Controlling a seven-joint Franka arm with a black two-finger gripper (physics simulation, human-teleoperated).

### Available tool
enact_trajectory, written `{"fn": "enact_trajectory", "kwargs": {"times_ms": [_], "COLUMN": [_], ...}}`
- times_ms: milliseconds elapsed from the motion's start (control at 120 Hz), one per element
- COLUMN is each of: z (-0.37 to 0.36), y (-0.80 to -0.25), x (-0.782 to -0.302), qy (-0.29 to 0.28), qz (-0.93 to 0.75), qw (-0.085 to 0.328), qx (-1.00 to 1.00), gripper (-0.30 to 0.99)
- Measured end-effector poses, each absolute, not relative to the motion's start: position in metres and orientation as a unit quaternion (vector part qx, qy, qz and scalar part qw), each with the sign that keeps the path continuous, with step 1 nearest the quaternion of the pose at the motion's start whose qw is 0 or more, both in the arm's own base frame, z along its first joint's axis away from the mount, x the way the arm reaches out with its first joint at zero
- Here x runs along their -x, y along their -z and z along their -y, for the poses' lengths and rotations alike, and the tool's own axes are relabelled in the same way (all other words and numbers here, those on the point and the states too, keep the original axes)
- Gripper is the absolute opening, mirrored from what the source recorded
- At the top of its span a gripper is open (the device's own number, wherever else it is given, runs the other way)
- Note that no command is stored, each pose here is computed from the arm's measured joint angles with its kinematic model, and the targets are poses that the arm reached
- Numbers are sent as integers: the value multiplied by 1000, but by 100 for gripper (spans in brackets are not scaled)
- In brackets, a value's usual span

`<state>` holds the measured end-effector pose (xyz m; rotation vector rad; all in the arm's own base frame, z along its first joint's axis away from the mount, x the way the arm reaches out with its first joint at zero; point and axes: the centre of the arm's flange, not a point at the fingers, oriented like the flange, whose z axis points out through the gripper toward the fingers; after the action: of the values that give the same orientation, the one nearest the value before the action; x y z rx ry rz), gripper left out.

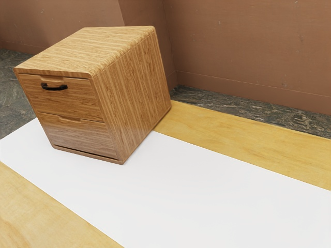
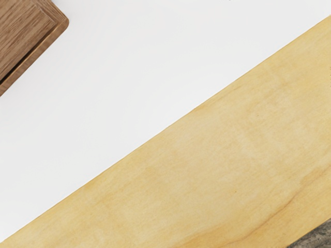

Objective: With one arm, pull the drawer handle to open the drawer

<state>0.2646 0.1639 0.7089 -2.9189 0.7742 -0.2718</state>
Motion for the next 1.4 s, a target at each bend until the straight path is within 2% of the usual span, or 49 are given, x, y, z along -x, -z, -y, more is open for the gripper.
{"fn": "enact_trajectory", "kwargs": {"times_ms": [267,458,783,1200,1400], "z": [-176,-191,-257,-278,-289], "y": [-707,-713,-714,-698,-689], "x": [-296,-329,-370,-423,-436], "qy": [123,128,128,96,108], "qz": [-492,-579,-616,-647,-649], "qw": [67,85,100,122,138], "qx": [859,800,770,746,741], "gripper": [69,69,69,69,69]}}
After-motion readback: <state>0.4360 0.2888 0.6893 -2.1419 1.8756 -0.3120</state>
